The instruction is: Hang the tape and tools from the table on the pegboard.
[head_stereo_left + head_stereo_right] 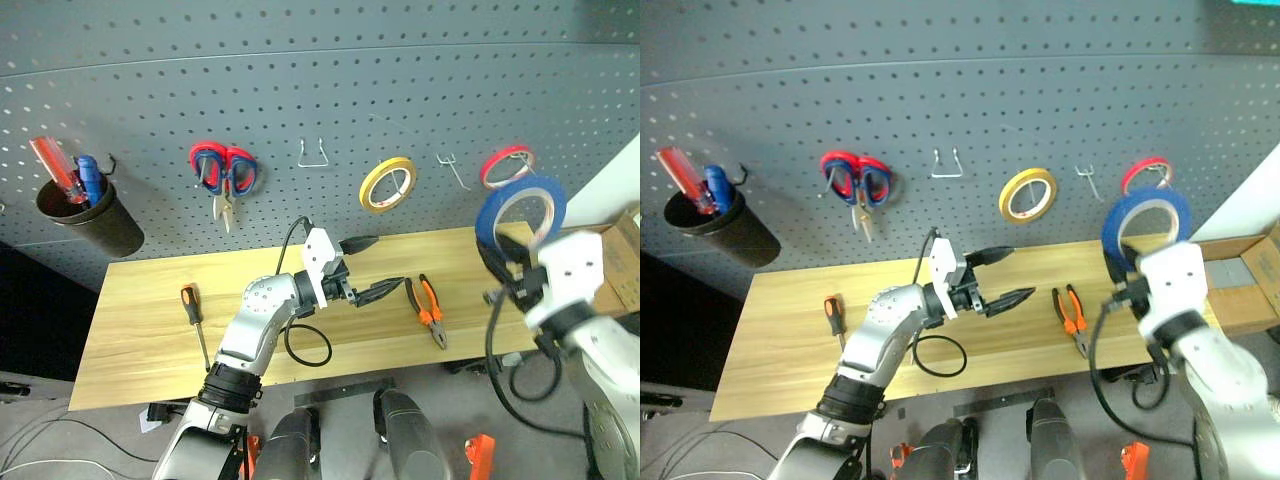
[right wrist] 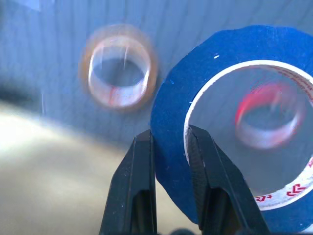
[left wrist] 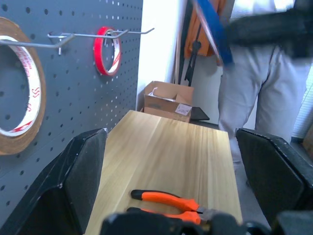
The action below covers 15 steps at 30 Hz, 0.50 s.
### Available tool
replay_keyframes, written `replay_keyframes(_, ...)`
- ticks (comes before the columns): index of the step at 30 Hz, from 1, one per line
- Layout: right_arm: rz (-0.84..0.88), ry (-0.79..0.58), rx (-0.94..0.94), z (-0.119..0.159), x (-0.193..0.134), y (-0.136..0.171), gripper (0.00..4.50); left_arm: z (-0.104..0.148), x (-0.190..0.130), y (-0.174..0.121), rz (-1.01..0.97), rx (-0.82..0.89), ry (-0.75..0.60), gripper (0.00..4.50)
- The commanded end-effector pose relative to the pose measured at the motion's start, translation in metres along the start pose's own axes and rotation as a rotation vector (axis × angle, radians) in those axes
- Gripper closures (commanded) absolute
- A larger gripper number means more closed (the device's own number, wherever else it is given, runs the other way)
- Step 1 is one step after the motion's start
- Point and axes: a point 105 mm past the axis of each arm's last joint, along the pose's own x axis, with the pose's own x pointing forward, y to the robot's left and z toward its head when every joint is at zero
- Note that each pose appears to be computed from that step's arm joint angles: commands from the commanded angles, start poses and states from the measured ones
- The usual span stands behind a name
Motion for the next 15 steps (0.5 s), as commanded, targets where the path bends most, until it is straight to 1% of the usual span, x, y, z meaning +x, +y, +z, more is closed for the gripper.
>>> replay_keyframes(1, -0.015, -0.012, -0.008, -0.006, 0.019, 0.0, 4.15, 0.007, -0.001, 0.005, 0.03, 0.041, -0.028, 0.0)
replay_keyframes(6, 0.043, -0.002, 0.043, -0.024, 0.04, 0.009, 4.15, 0.009, -0.004, 0.003, 0.062, 0.058, -0.03, 0.0)
replay_keyframes(12, 0.099, -0.024, 0.071, -0.03, 0.055, 0.014, 4.15, 0.013, -0.01, 0.001, 0.087, 0.052, -0.03, 0.0)
replay_keyframes(15, 0.129, -0.014, 0.084, -0.04, 0.067, 0.016, 4.15, 0.012, -0.013, 0.001, 0.099, 0.063, -0.017, 0.0)
